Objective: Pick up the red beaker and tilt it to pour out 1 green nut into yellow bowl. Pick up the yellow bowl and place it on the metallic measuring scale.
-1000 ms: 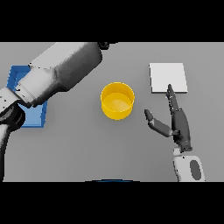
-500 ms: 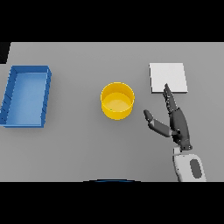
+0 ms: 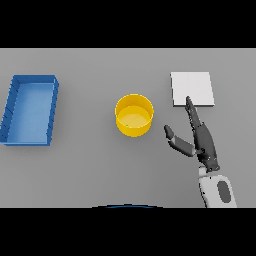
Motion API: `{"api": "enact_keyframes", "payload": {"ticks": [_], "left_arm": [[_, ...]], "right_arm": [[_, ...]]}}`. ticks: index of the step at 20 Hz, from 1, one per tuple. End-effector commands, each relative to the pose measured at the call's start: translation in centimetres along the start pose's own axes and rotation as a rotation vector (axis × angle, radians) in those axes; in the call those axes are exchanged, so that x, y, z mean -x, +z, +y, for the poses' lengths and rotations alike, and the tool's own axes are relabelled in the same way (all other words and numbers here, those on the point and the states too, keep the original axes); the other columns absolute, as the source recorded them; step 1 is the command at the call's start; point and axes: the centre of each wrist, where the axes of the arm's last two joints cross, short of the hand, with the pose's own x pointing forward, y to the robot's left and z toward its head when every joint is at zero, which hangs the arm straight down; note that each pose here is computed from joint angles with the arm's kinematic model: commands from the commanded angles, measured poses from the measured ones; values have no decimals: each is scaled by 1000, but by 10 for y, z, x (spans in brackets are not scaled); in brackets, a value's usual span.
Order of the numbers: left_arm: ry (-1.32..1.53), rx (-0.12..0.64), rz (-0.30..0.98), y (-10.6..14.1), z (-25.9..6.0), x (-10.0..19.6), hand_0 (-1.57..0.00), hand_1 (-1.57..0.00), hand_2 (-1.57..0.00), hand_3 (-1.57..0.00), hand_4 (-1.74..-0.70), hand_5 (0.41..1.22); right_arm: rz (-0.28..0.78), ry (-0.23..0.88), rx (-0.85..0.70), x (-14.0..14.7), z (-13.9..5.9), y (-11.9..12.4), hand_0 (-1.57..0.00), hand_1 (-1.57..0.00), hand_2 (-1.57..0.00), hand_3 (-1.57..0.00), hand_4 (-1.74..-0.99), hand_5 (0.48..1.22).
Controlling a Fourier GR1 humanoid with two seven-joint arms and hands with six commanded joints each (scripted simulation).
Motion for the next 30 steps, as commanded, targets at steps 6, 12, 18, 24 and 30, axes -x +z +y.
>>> {"api": "enact_keyframes", "payload": {"ticks": [6,12,18,24,30], "left_arm": [[193,20,162,7,-52,68,-1571,-1571,-1571,-1570,-1741,1221],[295,34,199,37,-98,109,-1571,-1571,-1571,-1571,-1741,1098],[294,101,205,72,-96,108,-1469,-1344,-1276,-1318,-1369,774],[255,293,181,90,-83,107,-384,-351,-334,-345,-875,644],[159,250,179,87,-89,107,-100,-91,-87,-90,-783,631]], "right_arm": [[-13,-4,-3,3,-4,4,1,1,1,1,-1141,673],[-11,3,-7,4,-2,5,1,1,1,1,-1171,677],[-15,-11,-2,-1,-4,3,1,1,1,1,-1153,670],[-1,-3,-2,7,-3,7,1,1,1,1,-1155,669],[-4,35,-1,1,1,4,1,1,1,1,-1154,657]]}}
